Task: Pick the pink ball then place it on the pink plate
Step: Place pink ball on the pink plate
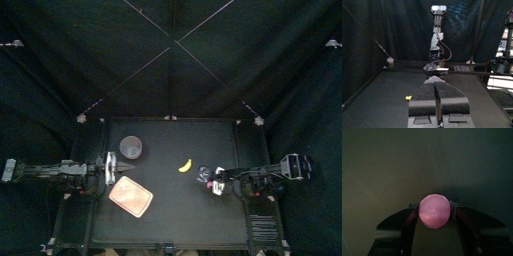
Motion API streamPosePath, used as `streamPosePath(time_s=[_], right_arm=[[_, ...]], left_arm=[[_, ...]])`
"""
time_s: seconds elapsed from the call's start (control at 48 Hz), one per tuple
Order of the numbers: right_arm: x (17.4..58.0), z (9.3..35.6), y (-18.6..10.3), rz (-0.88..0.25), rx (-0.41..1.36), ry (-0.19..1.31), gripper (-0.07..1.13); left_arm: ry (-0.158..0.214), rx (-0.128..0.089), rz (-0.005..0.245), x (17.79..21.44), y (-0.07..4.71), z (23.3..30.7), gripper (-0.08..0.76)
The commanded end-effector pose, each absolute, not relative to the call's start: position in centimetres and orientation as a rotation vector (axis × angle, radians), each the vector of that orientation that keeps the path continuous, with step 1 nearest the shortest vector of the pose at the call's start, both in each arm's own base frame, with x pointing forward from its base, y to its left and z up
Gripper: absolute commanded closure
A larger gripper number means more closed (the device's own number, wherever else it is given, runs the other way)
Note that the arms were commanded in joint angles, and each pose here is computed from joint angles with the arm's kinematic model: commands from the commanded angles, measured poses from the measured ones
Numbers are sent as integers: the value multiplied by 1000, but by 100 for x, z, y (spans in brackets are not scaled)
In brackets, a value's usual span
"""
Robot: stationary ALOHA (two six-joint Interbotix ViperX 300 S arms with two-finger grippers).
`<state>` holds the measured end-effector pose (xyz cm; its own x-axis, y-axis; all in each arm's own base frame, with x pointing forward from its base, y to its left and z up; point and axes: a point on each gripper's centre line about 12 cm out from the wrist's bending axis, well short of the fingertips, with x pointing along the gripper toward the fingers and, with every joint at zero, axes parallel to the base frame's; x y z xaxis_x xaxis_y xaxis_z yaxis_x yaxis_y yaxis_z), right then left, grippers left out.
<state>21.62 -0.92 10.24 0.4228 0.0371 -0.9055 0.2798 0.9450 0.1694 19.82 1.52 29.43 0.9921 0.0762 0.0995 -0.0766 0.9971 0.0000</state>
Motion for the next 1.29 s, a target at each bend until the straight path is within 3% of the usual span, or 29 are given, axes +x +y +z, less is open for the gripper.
streamPosePath(time_s=[0.021,0.312,0.458,0.625,0.875,1.125,1.292], right_arm=[[2262,1118,-88,-147,315,1090,405],[3112,1788,50,-54,238,779,429],[3675,1929,179,3,126,605,429],[4331,1865,311,47,57,490,427],[5105,1684,473,72,42,452,427],[5561,1584,505,75,28,511,425],[5756,1479,514,77,11,564,423]], left_arm=[[-110,4,80,1995,160,2988,608],[-115,3,80,1994,159,2989,608],[-120,6,81,1997,162,3002,608],[-120,0,79,1998,160,3002,608],[-115,-7,83,1995,165,2983,608],[-107,-17,86,1990,169,2945,608],[-98,-36,90,1981,173,2904,608]])
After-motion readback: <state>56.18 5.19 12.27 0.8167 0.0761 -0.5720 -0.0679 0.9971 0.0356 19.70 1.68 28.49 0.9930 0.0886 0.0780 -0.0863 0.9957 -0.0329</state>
